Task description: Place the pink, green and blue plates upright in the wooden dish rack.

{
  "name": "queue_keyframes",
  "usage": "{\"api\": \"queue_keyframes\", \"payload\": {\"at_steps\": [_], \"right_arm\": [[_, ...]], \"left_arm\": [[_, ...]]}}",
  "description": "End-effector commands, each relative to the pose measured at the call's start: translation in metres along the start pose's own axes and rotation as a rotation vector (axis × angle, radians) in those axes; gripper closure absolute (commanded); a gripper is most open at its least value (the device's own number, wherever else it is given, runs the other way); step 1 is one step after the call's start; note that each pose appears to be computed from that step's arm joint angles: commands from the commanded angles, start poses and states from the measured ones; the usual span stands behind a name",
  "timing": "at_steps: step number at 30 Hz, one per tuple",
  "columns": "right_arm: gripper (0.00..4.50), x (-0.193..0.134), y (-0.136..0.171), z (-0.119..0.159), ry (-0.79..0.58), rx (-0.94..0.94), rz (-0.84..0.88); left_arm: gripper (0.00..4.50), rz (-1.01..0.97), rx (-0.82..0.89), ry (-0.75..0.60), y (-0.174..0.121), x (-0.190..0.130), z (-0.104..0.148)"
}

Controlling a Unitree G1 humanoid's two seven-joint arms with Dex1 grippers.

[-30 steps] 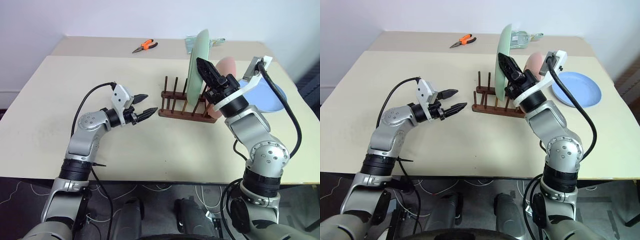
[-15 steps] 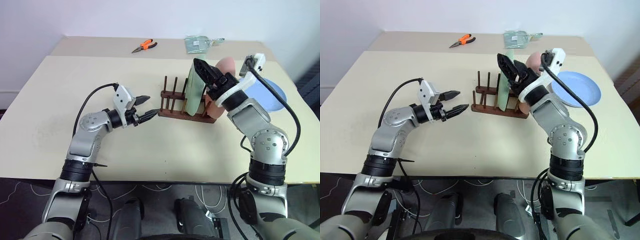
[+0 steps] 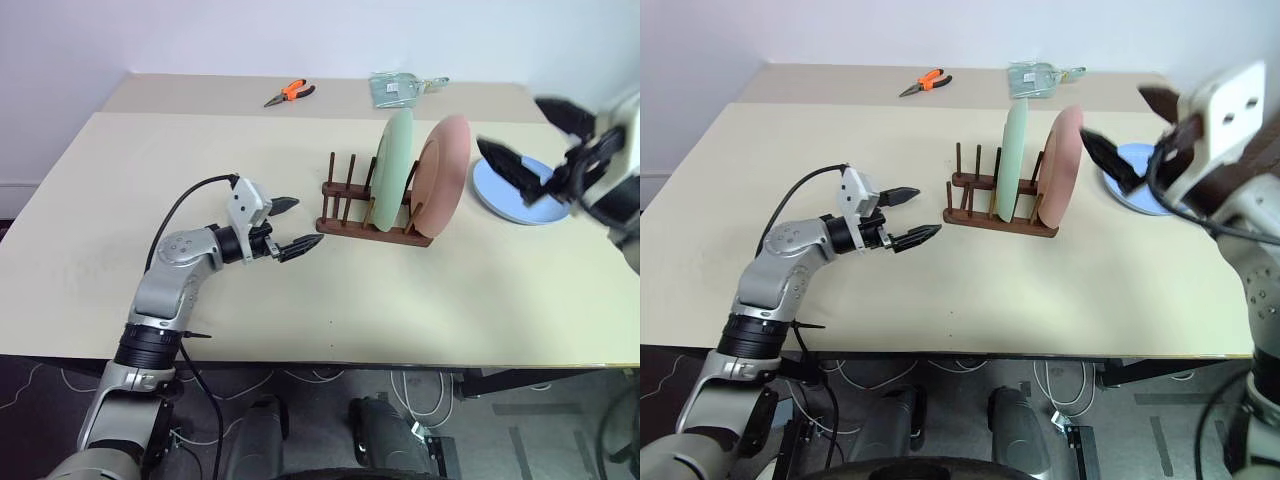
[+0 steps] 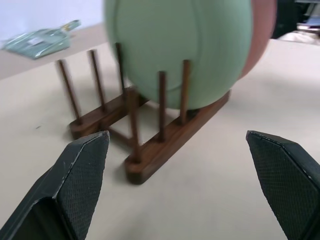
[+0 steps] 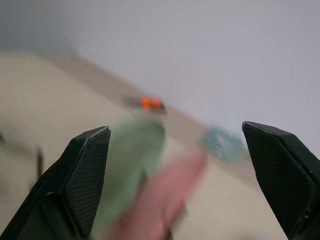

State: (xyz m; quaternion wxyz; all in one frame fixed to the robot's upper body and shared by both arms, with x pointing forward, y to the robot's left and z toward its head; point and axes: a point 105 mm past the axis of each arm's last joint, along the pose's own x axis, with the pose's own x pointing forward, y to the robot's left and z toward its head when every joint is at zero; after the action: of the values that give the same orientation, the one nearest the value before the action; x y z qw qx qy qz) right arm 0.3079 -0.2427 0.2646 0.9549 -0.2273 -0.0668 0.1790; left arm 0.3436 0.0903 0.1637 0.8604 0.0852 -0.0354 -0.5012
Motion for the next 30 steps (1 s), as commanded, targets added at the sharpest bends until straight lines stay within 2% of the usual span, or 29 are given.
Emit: {"api": "queue_keyframes", "payload": {"at_steps": [1, 4, 6, 9, 12, 16, 19, 22, 26, 30], "right_arm": [[0.20, -0.001, -0.017, -0.057, 0.211, -0.187, -0.034], [0.20, 0.005, -0.028, -0.115, 0.374, -0.287, -0.050], [0.20, 0.010, -0.033, -0.141, 0.442, -0.363, -0.036], [0.20, 0.023, -0.049, -0.160, 0.469, -0.364, -0.085], [0.20, 0.029, -0.060, -0.182, 0.562, -0.411, -0.108], [0.20, 0.032, -0.066, -0.190, 0.600, -0.414, -0.128], [1.01, 0.031, -0.064, -0.197, 0.637, -0.372, -0.112], [2.38, 0.030, -0.063, -0.198, 0.634, -0.366, -0.102], [4.45, 0.031, -0.066, -0.194, 0.606, -0.383, -0.128], [4.48, 0.029, -0.071, -0.188, 0.577, -0.476, -0.150]], "left_arm": [[0.01, -0.024, 0.050, -0.029, 0.000, 0.007, 0.012], [0.01, -0.036, 0.052, -0.029, 0.000, 0.009, 0.012], [0.01, -0.044, 0.054, -0.027, 0.000, 0.011, 0.012], [0.01, -0.051, 0.053, -0.029, -0.002, 0.012, 0.012], [0.01, -0.056, 0.056, -0.029, -0.004, 0.013, 0.012], [0.01, -0.055, 0.058, -0.032, -0.004, 0.013, 0.012], [0.00, -0.039, 0.058, -0.026, -0.005, 0.008, 0.011], [0.00, -0.029, 0.059, -0.017, -0.005, 0.004, 0.009], [0.00, -0.023, 0.058, -0.010, -0.005, 0.002, 0.008], [0.00, -0.028, 0.059, -0.008, -0.005, 0.004, 0.007]]}}
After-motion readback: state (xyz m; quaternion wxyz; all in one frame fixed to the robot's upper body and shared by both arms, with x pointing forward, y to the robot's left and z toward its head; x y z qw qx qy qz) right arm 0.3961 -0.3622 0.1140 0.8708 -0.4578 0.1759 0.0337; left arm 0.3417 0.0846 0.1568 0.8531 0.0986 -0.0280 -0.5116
